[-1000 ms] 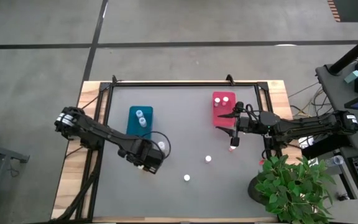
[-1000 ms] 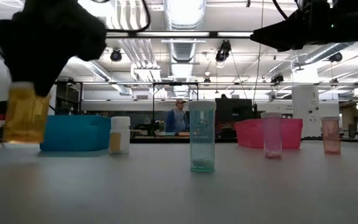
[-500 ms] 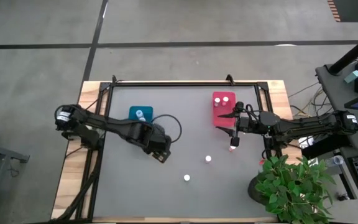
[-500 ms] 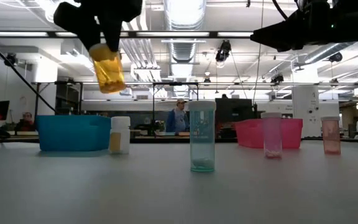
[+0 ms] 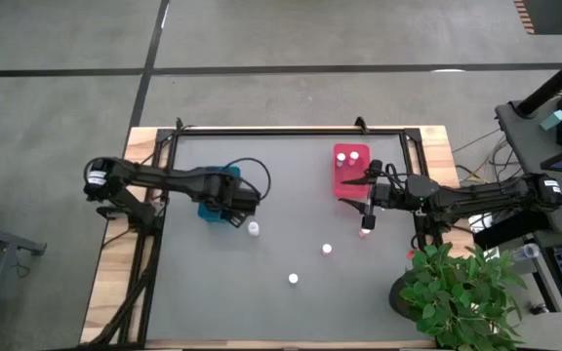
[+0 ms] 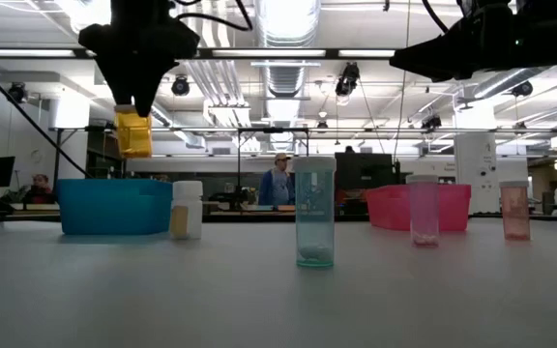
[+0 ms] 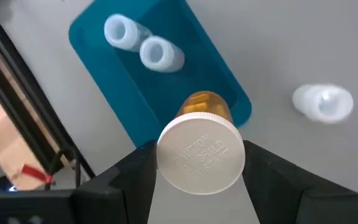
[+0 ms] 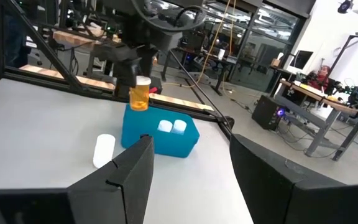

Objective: Pick and place medicine bottles into bin by pill shape (circle, oval)
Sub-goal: Put the orange capsule bottle into the blue bin, then put the pink tablet bottle into the red bin

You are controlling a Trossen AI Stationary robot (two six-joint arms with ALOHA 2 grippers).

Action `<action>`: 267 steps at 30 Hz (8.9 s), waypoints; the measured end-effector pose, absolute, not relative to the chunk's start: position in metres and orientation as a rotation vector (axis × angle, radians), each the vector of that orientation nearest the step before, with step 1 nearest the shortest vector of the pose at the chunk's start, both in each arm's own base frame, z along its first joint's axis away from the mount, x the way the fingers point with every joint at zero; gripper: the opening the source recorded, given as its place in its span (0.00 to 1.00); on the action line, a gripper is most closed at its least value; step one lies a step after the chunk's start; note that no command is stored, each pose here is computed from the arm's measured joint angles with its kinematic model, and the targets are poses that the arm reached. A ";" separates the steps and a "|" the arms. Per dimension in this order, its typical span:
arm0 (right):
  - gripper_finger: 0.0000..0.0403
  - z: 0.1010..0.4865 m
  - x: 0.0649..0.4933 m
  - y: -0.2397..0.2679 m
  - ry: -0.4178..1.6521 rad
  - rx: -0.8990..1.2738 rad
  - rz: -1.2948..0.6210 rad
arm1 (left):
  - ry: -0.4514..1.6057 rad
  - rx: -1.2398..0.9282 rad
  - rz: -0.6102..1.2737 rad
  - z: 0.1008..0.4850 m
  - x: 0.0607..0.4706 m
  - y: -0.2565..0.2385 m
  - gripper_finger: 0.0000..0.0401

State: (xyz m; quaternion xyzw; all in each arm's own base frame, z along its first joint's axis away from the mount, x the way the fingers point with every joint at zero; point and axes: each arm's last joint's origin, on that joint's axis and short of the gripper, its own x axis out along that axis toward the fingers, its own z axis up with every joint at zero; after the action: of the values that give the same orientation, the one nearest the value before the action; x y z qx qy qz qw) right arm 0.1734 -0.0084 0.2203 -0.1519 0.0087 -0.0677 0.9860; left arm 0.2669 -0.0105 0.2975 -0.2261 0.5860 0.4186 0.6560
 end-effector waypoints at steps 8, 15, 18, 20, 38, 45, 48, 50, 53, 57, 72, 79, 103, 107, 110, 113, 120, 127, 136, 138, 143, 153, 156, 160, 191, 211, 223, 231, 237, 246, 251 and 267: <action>0.50 0.220 0.173 -0.008 0.021 -0.306 -0.136 | 1.334 -0.522 0.990 0.289 0.253 0.012 0.49; 0.50 0.220 0.173 -0.008 0.022 -0.306 -0.135 | 1.356 -0.538 0.988 0.268 0.249 0.029 0.49; 0.50 0.220 0.173 -0.008 0.022 -0.306 -0.136 | 1.385 -0.577 0.973 0.258 0.247 0.035 0.49; 0.50 0.220 0.173 -0.008 0.022 -0.306 -0.135 | 1.392 -0.575 0.968 0.254 0.246 0.038 0.49; 0.50 0.220 0.173 -0.008 0.022 -0.306 -0.136 | 1.439 -0.648 0.935 0.218 0.240 0.053 0.49; 0.50 0.220 0.173 -0.008 0.022 -0.306 -0.136 | 1.456 -0.651 0.949 0.208 0.237 0.054 0.49; 0.50 0.220 0.173 -0.008 0.022 -0.306 -0.136 | 1.446 -0.655 0.949 0.207 0.238 0.054 0.49; 0.50 0.220 0.173 -0.008 0.022 -0.306 -0.136 | 1.441 -0.655 0.948 0.207 0.238 0.054 0.49; 0.50 0.220 0.173 -0.009 0.022 -0.306 -0.136 | 1.438 -0.653 0.950 0.207 0.239 0.054 0.52; 0.50 0.220 0.173 -0.009 0.022 -0.306 -0.136 | 1.438 -0.652 0.950 0.207 0.238 0.054 0.59; 0.50 0.220 0.173 -0.009 0.024 -0.306 -0.138 | 1.418 -0.647 0.936 0.236 0.234 0.053 0.64; 0.50 0.220 0.173 -0.010 0.028 -0.258 -0.191 | 1.280 -0.582 0.791 0.272 0.237 0.052 0.64; 0.50 0.218 0.191 -0.011 0.185 0.052 -0.197 | 0.160 0.279 0.234 0.290 0.283 0.029 0.64; 0.50 0.220 0.208 -0.011 0.224 0.056 -0.197 | 0.100 0.321 0.257 0.287 0.281 0.033 0.64; 0.50 0.222 0.220 -0.011 0.277 0.075 -0.201 | 0.113 0.330 0.255 0.285 0.281 0.033 0.64; 0.50 0.223 0.232 -0.012 0.367 0.102 -0.209 | 0.138 0.332 0.250 0.283 0.281 0.033 0.64; 0.50 0.229 0.253 -0.008 0.638 0.195 -0.166 | 0.175 0.379 0.247 0.280 0.280 0.033 0.64; 0.50 0.237 0.265 0.016 0.895 0.215 -0.115 | 0.185 0.383 0.259 0.282 0.277 0.033 0.64; 0.50 0.246 0.273 0.062 1.063 0.143 -0.013 | 0.170 0.376 0.272 0.286 0.274 0.033 0.64; 0.50 0.244 0.276 0.071 1.072 0.126 0.002 | 0.170 0.376 0.272 0.286 0.274 0.033 0.64; 0.50 0.228 0.279 0.090 1.110 0.036 -0.032 | 0.170 0.375 0.272 0.286 0.274 0.033 0.64; 0.50 0.198 0.284 0.096 1.182 -0.018 -0.034 | 0.166 0.355 0.273 0.286 0.274 0.033 0.64; 0.50 0.197 0.286 0.096 1.147 -0.014 -0.021 | 0.166 0.354 0.274 0.286 0.274 0.033 0.64; 0.50 0.191 0.285 0.096 1.128 -0.015 -0.013 | 0.165 0.354 0.274 0.286 0.274 0.033 0.64; 0.27 0.176 0.284 0.096 1.084 0.006 -0.007 | 0.165 0.354 0.274 0.286 0.274 0.033 0.64; 0.29 0.231 0.302 0.059 0.934 0.042 -0.123 | 0.165 0.355 0.274 0.286 0.274 0.033 0.64; 0.29 0.289 0.303 -0.021 1.036 0.085 -0.326 | 0.166 0.355 0.274 0.286 0.274 0.033 0.64; 0.29 0.294 0.278 -0.062 1.046 0.140 -0.417 | 0.166 0.355 0.273 0.286 0.274 0.033 0.64; 0.28 0.283 0.257 -0.079 1.010 0.198 -0.495 | 0.166 0.355 0.273 0.286 0.274 0.033 0.64; 0.29 0.250 0.228 -0.097 1.003 0.341 -0.552 | 0.166 0.355 0.273 0.286 0.274 0.033 0.64; 0.28 0.235 0.217 -0.110 1.030 0.380 -0.615 | 0.166 0.355 0.273 0.286 0.274 0.033 0.64; 0.29 0.199 0.198 -0.129 0.970 0.507 -0.756 | 0.165 0.355 0.273 0.286 0.274 0.033 0.64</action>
State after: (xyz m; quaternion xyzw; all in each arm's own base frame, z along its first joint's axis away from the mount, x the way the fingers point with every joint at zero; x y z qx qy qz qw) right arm 0.1982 -0.1293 0.1991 0.2354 0.4498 -0.3508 0.7869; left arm 0.2738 0.0327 0.2862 0.1757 0.0818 0.1354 0.9717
